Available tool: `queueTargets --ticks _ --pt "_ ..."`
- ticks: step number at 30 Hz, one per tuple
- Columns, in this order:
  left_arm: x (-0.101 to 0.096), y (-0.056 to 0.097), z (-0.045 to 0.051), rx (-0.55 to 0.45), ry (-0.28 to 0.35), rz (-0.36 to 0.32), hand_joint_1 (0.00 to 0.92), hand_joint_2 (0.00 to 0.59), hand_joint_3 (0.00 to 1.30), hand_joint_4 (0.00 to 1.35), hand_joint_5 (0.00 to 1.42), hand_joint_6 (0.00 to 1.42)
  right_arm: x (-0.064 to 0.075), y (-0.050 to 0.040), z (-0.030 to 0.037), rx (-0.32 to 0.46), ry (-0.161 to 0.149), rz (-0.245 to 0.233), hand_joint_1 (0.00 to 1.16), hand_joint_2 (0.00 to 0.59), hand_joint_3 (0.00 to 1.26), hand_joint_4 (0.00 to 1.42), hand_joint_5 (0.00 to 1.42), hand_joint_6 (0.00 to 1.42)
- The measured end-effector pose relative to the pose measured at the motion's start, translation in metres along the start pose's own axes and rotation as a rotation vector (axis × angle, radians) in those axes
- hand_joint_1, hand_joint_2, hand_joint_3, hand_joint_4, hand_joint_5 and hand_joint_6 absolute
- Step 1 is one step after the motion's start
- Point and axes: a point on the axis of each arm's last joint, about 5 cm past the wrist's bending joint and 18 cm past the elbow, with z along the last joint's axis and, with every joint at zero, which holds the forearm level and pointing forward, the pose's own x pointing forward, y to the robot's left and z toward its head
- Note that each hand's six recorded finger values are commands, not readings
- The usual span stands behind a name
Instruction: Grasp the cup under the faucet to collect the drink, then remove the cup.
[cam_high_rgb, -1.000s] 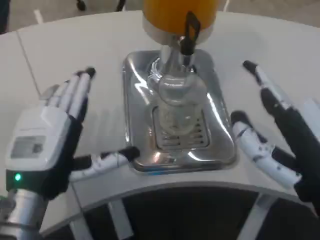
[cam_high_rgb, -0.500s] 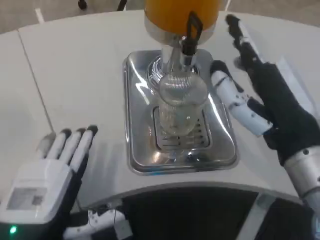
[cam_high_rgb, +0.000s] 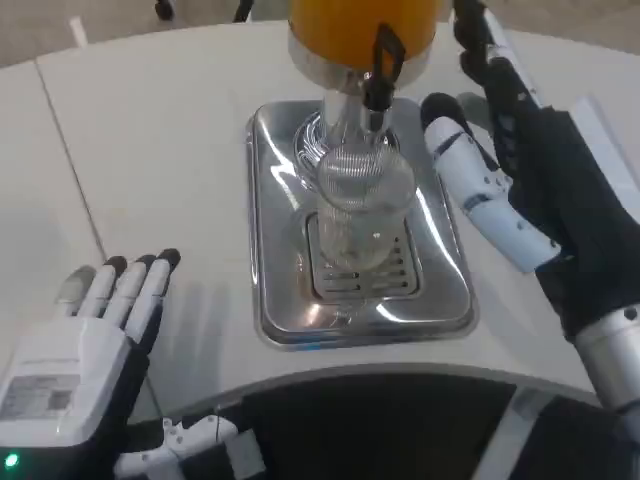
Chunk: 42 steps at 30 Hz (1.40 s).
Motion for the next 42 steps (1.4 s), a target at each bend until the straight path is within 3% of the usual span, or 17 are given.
queueTargets --ticks 6,10,12,22,26,32,37,39,42 --pt "0.0 -0.001 0.0011 -0.015 -0.001 0.001 0.0 0.088 0.0 0.0 0.0 0.0 0.0 0.0015 -0.0028 -0.024 0.021 -0.007 0.3 0.552 0.0 0.0 0.0 0.04" --pt "0.0 -0.002 0.0006 -0.019 -0.002 -0.002 0.0 0.091 0.0 0.0 0.0 0.0 0.007 0.0036 -0.0153 -0.015 0.086 0.014 0.3 0.556 0.0 0.0 0.0 0.03" --pt "0.0 -0.003 0.0 -0.02 0.0 -0.007 0.0 0.091 0.0 0.0 0.0 0.0 0.012 0.0028 -0.0191 -0.029 0.101 0.014 0.29 0.557 0.0 0.0 0.0 0.03" --pt "0.0 -0.005 -0.001 -0.024 0.007 -0.013 0.0 0.094 0.0 0.0 0.0 0.0 0.04 0.0005 -0.0197 -0.024 0.065 0.033 0.28 0.552 0.0 0.0 0.0 0.03" --pt "0.0 -0.006 -0.0017 -0.025 0.013 -0.019 0.0 0.094 0.0 0.0 0.0 0.0 0.05 0.002 -0.0242 0.009 0.043 0.058 0.28 0.551 0.01 0.0 0.0 0.03" --pt "0.002 -0.007 -0.002 -0.028 0.016 -0.016 0.0 0.094 0.0 0.0 0.0 0.0 0.056 0.0056 -0.0292 0.031 0.038 0.091 0.27 0.55 0.01 0.0 0.0 0.03" --pt "0.001 -0.008 -0.0032 -0.036 0.028 -0.022 0.0 0.094 0.0 0.0 0.0 0.0 0.06 0.0086 -0.0264 0.044 0.009 0.129 0.27 0.55 0.01 0.0 0.0 0.04" --pt "0.001 -0.01 -0.0043 -0.046 0.037 -0.028 0.0 0.094 0.0 0.0 0.0 0.0 0.062 0.0086 -0.0237 0.025 -0.019 0.161 0.27 0.55 0.01 0.0 0.0 0.05" --pt "0.0 -0.011 -0.0054 -0.055 0.045 -0.034 0.0 0.094 0.0 0.0 0.0 0.0 0.062 0.0098 -0.0227 0.034 -0.027 0.177 0.26 0.55 0.01 0.0 0.0 0.05"
